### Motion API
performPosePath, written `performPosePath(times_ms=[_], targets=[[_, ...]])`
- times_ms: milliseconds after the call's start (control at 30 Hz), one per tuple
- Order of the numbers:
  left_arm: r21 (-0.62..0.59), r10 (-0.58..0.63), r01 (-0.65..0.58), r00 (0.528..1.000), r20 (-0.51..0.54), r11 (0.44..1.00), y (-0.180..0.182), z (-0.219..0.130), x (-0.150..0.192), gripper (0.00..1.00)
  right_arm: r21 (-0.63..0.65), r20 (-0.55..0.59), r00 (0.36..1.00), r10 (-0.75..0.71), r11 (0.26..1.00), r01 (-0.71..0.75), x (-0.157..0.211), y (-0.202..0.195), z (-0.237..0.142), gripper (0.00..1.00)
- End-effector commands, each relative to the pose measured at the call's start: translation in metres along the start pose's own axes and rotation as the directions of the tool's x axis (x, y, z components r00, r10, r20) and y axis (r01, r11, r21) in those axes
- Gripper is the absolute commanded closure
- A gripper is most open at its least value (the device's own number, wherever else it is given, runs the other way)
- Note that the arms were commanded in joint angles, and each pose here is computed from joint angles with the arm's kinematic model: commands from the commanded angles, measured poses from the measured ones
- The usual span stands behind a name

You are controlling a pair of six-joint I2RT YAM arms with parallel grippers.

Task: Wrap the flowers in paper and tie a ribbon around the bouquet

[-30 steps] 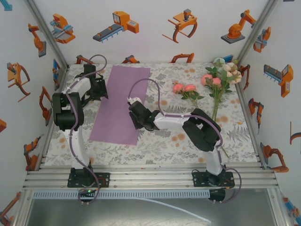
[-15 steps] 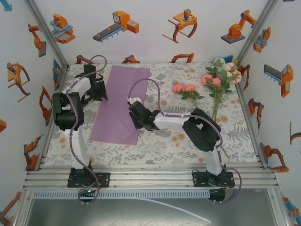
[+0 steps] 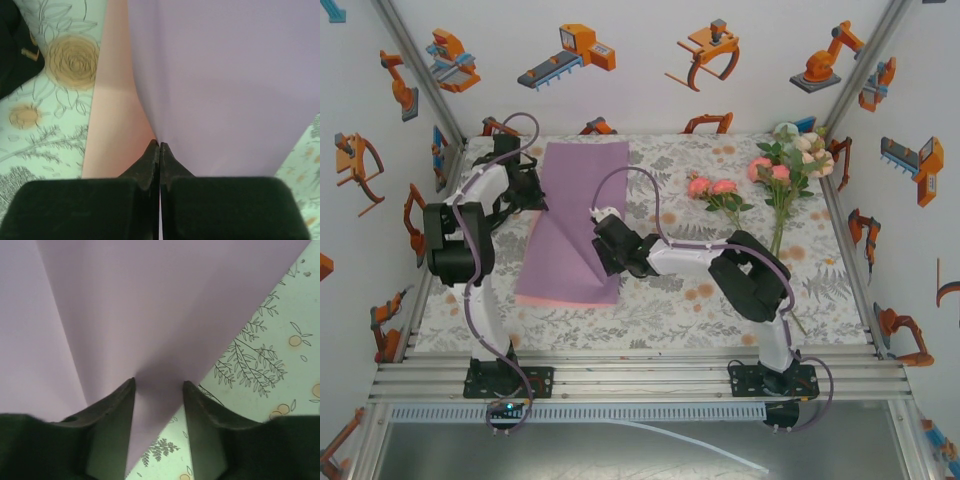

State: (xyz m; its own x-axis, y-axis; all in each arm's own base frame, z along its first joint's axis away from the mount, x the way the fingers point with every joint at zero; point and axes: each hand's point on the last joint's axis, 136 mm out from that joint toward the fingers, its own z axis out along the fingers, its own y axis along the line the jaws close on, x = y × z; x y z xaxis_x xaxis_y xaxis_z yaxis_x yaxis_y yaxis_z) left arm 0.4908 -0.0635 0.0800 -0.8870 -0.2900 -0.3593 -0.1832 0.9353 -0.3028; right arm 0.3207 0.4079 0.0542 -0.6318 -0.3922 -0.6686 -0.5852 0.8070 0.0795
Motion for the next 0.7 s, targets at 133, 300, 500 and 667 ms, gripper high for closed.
performPosePath(times_ms=[133, 300, 500, 667], targets=[[-0.063, -0.21, 0.207, 0.976, -0.05, 0.976, -0.025, -0.043, 0.027, 1.0, -0.063, 0.168, 0.978, -0.127, 0.988, 0.139, -0.041, 0.006, -0.08, 0.28], [-0.086, -0.252, 0.247, 0.965, -0.066, 0.965, -0.039, -0.044, 0.037, 1.0, -0.106, 0.35, 0.858, -0.376, 0.894, 0.436, -0.026, 0.043, -0.141, 0.17], [-0.139, -0.324, 0.315, 0.945, -0.041, 0.939, -0.033, -0.048, 0.036, 1.0, -0.182, 0.427, 0.771, -0.472, 0.791, 0.585, -0.001, 0.126, -0.158, 0.15], [-0.158, -0.356, 0.348, 0.934, -0.024, 0.924, -0.029, -0.046, 0.035, 1.0, -0.177, 0.45, 0.739, -0.501, 0.762, 0.624, 0.004, 0.176, -0.137, 0.12]])
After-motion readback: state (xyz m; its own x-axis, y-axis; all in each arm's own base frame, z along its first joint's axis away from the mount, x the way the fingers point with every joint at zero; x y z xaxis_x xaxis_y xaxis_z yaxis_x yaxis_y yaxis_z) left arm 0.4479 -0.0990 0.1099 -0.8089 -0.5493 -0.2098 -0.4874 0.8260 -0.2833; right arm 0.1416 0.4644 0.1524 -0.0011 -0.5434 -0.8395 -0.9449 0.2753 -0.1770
